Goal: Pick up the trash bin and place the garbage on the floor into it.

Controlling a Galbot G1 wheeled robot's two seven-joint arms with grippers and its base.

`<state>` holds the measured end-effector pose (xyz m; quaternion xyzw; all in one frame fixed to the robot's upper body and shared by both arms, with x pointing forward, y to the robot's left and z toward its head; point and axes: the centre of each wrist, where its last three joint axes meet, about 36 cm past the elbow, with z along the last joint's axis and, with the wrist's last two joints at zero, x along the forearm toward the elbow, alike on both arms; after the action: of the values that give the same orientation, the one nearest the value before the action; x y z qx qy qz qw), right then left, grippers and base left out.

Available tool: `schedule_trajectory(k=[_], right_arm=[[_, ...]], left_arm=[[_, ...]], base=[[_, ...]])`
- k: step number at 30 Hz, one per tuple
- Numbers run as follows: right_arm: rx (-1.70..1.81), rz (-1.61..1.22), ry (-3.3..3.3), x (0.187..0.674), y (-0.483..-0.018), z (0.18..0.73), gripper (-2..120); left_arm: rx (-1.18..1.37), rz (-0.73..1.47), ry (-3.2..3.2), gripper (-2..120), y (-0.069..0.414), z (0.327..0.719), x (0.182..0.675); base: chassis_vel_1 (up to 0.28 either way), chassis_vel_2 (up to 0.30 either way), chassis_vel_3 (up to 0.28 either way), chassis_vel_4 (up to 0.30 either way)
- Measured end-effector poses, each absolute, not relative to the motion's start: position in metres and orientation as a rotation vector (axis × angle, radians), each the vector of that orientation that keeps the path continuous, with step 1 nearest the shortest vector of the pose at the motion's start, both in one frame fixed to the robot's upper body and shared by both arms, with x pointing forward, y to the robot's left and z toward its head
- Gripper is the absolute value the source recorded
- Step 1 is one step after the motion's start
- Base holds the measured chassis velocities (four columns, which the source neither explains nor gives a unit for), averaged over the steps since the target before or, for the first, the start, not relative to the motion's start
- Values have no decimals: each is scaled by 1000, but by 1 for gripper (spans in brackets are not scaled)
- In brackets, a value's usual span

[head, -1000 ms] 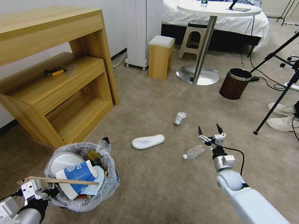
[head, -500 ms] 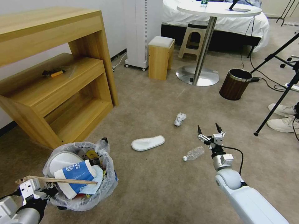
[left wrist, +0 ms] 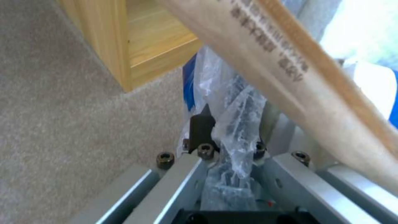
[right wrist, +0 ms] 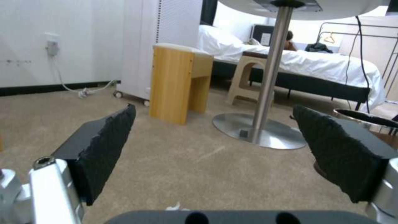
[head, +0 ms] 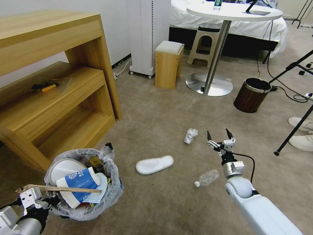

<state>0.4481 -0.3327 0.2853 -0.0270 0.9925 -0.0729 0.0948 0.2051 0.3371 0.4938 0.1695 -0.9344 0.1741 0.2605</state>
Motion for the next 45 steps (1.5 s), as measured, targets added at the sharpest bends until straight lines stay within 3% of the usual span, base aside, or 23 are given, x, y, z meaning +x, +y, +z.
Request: schedule_trajectory(k=[25,45], right_arm=[[-154,-223,2962,439,-343,277,100],[-409,-361,2984,413,-381,253,100]], left_arm=[[463,488,-2511,0,334,493,203],[439,524,-2440,0,340,494,204]], base=[[-79,76,69,-74],[0,0,0,0]])
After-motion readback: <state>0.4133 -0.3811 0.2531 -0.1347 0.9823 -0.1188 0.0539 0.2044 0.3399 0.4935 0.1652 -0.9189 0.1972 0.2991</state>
